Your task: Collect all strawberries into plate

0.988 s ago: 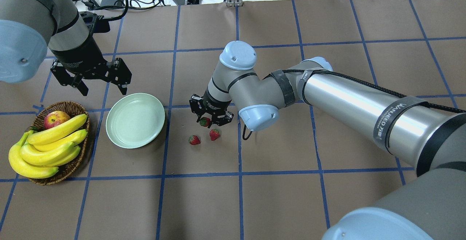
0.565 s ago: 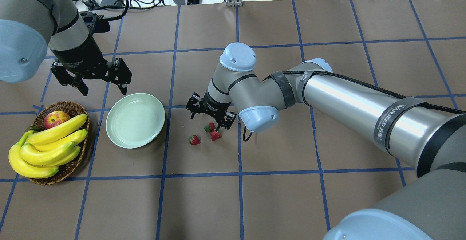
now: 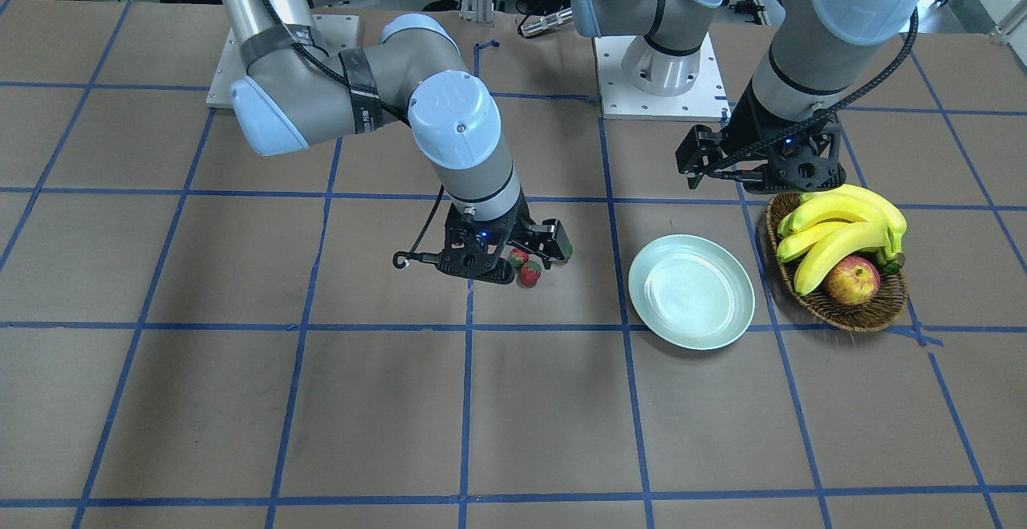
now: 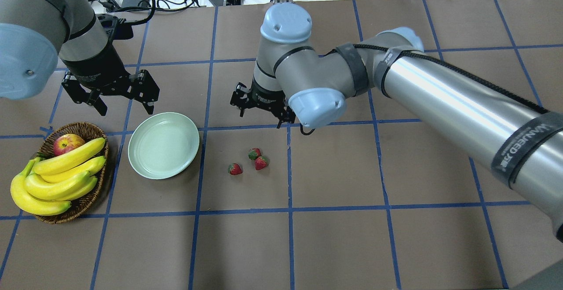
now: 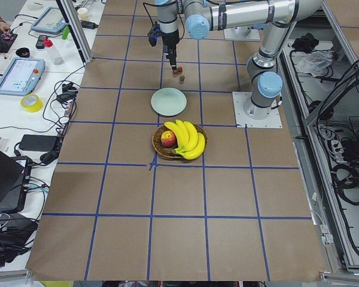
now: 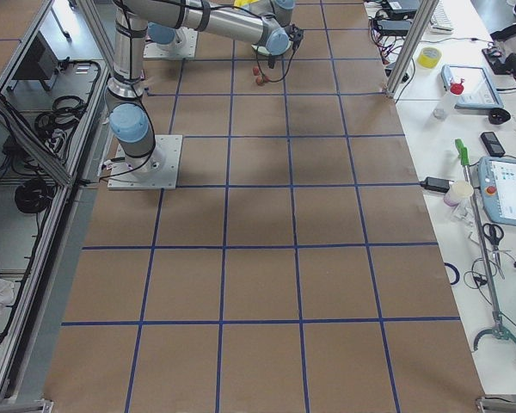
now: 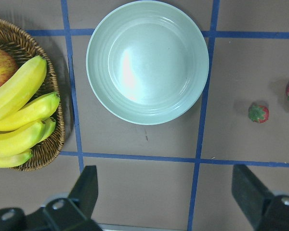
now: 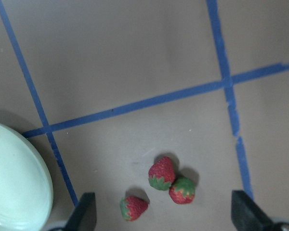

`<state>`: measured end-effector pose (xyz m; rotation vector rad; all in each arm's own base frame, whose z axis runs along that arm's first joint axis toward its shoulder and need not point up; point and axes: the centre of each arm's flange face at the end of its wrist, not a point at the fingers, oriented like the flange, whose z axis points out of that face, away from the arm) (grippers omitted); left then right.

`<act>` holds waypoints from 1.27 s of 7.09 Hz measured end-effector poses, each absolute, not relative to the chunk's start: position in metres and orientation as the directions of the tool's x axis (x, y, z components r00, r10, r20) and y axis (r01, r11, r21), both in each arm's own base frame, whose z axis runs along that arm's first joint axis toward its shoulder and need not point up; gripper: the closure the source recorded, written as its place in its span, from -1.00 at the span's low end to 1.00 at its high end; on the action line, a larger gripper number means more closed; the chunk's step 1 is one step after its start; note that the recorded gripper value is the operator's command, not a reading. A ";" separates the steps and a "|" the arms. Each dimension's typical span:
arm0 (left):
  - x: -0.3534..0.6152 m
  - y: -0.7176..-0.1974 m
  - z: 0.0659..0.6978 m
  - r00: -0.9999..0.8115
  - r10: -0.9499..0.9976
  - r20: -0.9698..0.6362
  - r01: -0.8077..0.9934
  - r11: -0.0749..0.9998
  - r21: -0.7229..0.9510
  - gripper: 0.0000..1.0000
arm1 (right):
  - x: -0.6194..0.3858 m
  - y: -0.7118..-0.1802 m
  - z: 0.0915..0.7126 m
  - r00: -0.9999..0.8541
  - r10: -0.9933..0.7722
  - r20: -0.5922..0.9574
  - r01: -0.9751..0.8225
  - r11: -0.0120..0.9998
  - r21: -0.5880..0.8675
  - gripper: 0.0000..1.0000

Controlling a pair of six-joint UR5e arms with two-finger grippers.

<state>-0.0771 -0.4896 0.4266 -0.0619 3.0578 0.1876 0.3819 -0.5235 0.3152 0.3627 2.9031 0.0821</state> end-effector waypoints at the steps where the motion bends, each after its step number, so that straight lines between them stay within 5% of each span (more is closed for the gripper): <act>1: -0.078 -0.489 0.426 -0.996 -0.042 -0.074 -0.051 0.991 0.123 -1.00 | 0.350 -0.543 0.361 -0.959 0.222 -0.175 0.215 0.975 0.062 -1.00; 5: -0.078 -0.491 0.429 -0.997 -0.038 -0.070 -0.046 0.992 0.116 -1.00 | 0.188 -0.514 0.508 -0.996 0.054 -0.075 0.050 0.997 0.065 -1.00; 9: -0.114 -0.513 0.380 -0.998 -0.007 0.064 -0.004 0.999 0.044 -1.00 | 0.167 -0.502 0.547 -1.000 -0.011 0.020 -0.013 0.994 -0.113 -1.00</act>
